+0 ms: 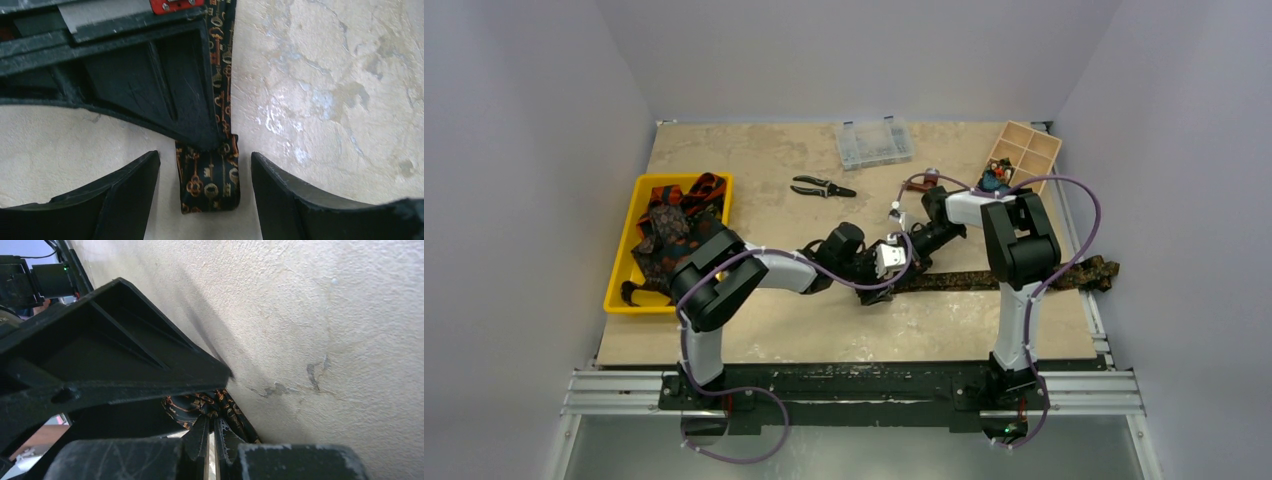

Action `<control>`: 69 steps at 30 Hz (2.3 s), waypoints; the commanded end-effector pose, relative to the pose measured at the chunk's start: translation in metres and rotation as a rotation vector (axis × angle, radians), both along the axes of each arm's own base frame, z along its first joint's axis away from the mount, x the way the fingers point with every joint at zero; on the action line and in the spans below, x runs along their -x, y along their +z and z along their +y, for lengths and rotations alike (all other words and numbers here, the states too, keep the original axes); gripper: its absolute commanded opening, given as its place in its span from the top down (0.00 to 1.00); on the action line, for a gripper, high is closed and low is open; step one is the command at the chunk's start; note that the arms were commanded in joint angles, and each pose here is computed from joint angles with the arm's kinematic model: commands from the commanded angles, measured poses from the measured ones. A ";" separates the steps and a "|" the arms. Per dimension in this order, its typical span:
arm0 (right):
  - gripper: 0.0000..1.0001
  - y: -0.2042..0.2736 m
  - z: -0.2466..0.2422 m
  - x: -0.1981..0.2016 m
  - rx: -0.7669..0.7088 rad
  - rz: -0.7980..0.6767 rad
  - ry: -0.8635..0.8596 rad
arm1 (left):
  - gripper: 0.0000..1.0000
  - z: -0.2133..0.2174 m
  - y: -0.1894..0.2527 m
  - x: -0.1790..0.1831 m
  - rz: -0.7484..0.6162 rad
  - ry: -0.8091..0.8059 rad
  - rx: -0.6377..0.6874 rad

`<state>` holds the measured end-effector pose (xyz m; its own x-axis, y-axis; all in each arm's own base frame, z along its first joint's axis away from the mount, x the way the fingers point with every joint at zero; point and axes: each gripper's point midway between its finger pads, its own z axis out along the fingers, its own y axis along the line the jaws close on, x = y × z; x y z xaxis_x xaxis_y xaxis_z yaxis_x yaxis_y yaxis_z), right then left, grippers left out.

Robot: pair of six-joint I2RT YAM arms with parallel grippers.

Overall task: Roll the ties
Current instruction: Roll the tie at the center of the board.

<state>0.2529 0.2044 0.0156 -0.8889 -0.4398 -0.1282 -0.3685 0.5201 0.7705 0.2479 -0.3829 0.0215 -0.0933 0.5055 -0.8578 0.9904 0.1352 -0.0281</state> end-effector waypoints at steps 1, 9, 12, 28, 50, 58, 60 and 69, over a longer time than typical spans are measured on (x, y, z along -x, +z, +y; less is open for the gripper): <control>1.00 0.017 0.006 -0.010 -0.049 -0.116 0.033 | 0.38 -0.010 -0.006 -0.009 -0.024 0.003 -0.033; 1.00 0.033 0.004 -0.015 -0.029 -0.149 0.045 | 0.62 0.011 -0.017 0.006 -0.045 -0.046 -0.095; 1.00 0.022 0.001 -0.011 -0.009 -0.129 0.054 | 0.66 0.013 -0.018 0.006 -0.046 -0.042 -0.101; 0.66 0.040 0.016 0.005 -0.170 0.048 -0.002 | 0.80 0.017 -0.023 0.001 -0.045 -0.014 -0.151; 1.00 0.021 0.006 0.004 -0.090 0.063 -0.003 | 0.75 0.018 -0.023 0.001 -0.035 0.000 -0.150; 1.00 -0.020 -0.017 -0.004 0.114 -0.010 0.003 | 0.42 0.032 0.015 0.005 -0.014 -0.017 0.025; 1.00 -0.026 -0.020 -0.003 0.136 -0.013 0.002 | 0.42 0.035 0.013 0.008 -0.016 -0.036 0.020; 1.00 -0.040 -0.026 -0.004 0.189 -0.029 -0.018 | 0.44 0.004 0.010 0.004 -0.015 -0.042 0.059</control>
<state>0.2496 0.1977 0.0111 -0.9143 -0.4022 -0.0475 -0.2904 0.5692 0.7692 0.2412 -0.3518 0.0201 -0.0906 0.5122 -0.8541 0.9916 0.1260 -0.0296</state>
